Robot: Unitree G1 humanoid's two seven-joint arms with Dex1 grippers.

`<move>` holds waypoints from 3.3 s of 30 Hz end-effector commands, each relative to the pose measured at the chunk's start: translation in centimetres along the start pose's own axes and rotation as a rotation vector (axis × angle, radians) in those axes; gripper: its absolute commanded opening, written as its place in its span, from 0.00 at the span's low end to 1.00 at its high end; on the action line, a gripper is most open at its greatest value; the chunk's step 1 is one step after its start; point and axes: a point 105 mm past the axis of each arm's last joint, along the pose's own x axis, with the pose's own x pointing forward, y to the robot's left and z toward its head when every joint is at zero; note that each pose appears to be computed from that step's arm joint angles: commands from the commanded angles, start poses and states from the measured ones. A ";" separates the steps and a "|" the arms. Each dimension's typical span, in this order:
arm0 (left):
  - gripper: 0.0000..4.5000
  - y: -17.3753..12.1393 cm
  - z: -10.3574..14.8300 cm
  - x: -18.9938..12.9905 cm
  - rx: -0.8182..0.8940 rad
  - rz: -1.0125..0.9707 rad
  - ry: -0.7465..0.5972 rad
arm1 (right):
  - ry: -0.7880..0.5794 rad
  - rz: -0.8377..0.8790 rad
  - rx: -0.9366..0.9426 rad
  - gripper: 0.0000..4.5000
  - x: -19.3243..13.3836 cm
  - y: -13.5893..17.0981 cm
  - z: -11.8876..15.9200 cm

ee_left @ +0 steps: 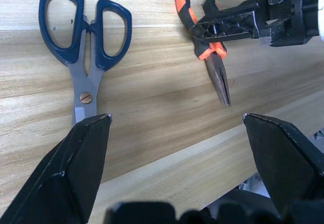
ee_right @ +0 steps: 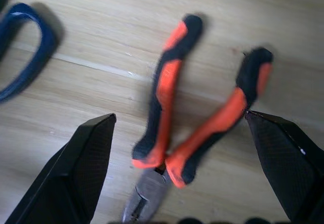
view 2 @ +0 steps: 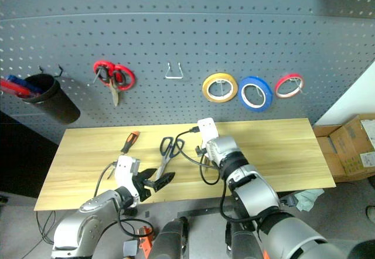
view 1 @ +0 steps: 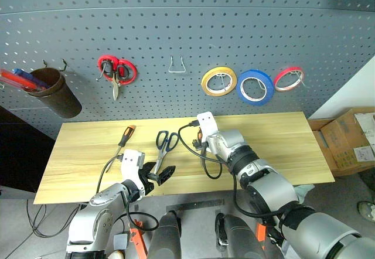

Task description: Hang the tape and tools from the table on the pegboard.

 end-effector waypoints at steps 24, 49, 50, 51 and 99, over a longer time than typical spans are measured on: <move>1.00 -0.1 0.6 -1.1 0.007 0.002 -0.025 | 0.117 0.174 0.092 0.95 0.1 9.1 -4.2; 1.00 -0.2 1.5 -0.7 0.010 -0.028 -0.044 | 0.018 0.168 0.046 0.39 0.1 5.7 -2.2; 1.00 -0.2 1.7 -0.9 0.016 -0.033 -0.047 | -0.007 0.178 0.052 0.39 -0.2 4.5 -1.8; 1.00 -0.2 1.9 -1.0 0.019 -0.037 -0.048 | -0.025 0.186 0.054 0.39 -0.5 3.8 -1.6; 1.00 -1.4 16.1 -1.0 -0.081 -0.186 -0.557 | -1.307 0.133 -0.190 0.39 -14.0 0.0 20.3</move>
